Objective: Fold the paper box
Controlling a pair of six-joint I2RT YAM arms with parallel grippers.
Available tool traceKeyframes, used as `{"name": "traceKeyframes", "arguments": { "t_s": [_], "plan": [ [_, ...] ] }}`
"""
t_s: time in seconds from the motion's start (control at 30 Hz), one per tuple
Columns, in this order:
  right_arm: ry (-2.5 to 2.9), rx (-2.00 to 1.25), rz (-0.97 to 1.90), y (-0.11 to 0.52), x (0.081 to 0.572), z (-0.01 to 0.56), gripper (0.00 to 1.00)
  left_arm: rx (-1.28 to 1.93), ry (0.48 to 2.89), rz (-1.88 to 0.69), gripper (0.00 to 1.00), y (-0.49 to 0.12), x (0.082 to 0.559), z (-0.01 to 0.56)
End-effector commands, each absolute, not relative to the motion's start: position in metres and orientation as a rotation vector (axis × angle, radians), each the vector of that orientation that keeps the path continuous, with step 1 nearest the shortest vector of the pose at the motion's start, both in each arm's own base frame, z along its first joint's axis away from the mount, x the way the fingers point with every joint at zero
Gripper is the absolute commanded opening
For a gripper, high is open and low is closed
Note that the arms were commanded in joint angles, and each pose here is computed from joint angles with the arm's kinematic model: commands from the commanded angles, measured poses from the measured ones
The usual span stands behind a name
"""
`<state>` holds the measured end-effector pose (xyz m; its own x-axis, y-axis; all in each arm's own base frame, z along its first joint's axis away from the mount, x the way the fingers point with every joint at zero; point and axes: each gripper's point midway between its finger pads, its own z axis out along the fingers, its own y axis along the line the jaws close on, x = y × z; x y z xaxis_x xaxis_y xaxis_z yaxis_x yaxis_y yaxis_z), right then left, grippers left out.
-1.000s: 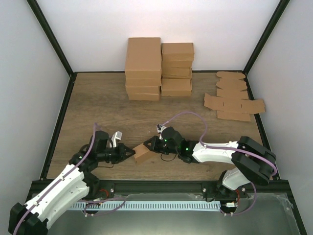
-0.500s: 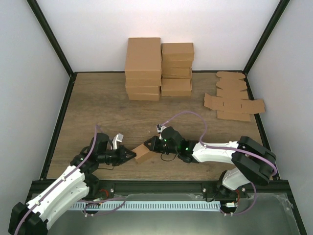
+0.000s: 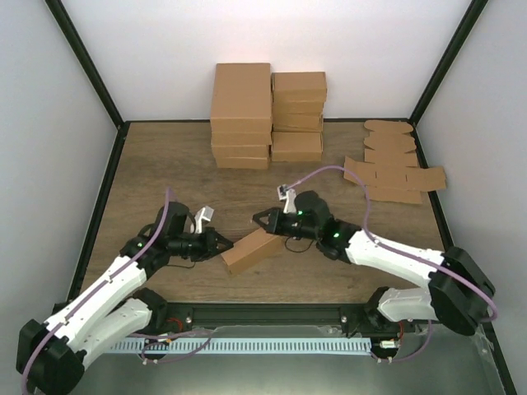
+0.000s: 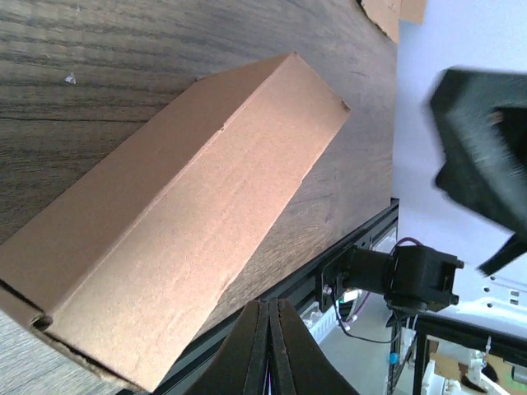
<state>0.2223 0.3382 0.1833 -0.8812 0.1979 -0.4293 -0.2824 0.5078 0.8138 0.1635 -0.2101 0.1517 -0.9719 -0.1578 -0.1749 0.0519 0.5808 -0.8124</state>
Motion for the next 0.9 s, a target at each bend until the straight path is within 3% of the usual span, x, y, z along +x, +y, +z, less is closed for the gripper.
{"name": "traceKeyframes", "arguments": {
  "t_s": [0.0,0.37,0.87],
  "plan": [
    [2.229,-0.194,1.427,0.32,0.225,0.21,0.01,0.0,2.558,-1.416,0.04,-0.224,0.168,0.164],
    [2.269,-0.28,1.64,0.3,0.23,0.179,0.01,0.114,2.609,-1.484,0.04,-0.25,0.161,0.14],
    [2.317,-0.26,1.641,0.3,0.249,0.165,0.01,0.103,2.71,-1.367,0.04,-0.24,0.156,0.102]
  ]
}}
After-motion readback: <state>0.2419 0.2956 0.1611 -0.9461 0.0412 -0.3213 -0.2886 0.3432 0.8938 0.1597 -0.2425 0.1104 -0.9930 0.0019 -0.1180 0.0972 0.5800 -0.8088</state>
